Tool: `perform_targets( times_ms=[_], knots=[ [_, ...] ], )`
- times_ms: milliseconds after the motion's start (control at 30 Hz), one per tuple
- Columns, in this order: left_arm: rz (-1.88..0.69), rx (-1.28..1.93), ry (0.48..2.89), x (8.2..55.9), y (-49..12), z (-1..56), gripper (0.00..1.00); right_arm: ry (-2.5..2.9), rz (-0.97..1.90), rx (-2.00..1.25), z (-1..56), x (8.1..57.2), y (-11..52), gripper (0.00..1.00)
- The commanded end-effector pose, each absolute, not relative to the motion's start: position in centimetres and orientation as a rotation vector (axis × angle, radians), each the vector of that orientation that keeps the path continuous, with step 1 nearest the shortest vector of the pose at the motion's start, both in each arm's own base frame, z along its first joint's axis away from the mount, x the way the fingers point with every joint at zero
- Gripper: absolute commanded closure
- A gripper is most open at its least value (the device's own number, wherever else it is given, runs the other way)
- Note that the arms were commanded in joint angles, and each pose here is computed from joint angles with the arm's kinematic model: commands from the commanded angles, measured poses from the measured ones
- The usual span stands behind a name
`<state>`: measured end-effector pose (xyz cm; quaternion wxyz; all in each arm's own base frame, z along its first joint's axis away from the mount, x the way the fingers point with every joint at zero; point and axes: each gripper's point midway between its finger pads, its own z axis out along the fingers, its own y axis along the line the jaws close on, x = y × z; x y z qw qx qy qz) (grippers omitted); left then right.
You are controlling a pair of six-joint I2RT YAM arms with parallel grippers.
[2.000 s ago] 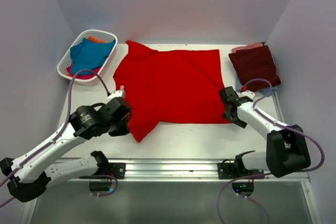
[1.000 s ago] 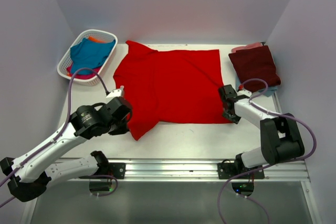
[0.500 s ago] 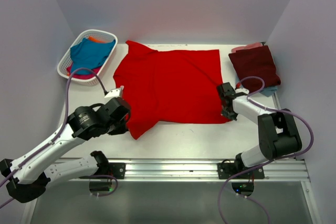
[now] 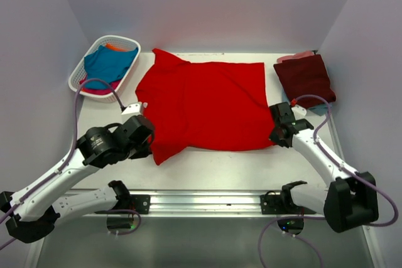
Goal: Fold and stack the t-shirts
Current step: Fold the tshirt
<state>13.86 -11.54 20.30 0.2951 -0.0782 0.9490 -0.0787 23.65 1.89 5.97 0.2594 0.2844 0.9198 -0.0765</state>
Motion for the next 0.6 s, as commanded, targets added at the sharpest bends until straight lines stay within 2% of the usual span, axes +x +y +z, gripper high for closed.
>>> perform_targets(
  times_ms=[0, 233, 433, 567],
  knots=[
    [-0.195, -0.191, 2.497, 14.3, -11.4, 21.3, 1.0, 2.507, -0.193, 0.74, 8.6, 22.2, 1.7, 1.0],
    [-0.261, -0.208, 2.504, 13.8, -11.8, 21.8, 1.0, 2.461, -0.149, 0.723, 11.9, 20.8, 1.4, 1.0],
    [-0.237, -0.221, 2.493, 14.0, -11.4, 21.5, 1.0, 2.468, -0.152, 0.714, 11.7, 20.4, 1.3, 1.0],
    [-0.187, -0.184, 2.445, 15.7, -11.9, 20.6, 1.0, 2.462, -0.14, 0.708, 10.8, 21.7, 1.7, 1.0]
  ],
)
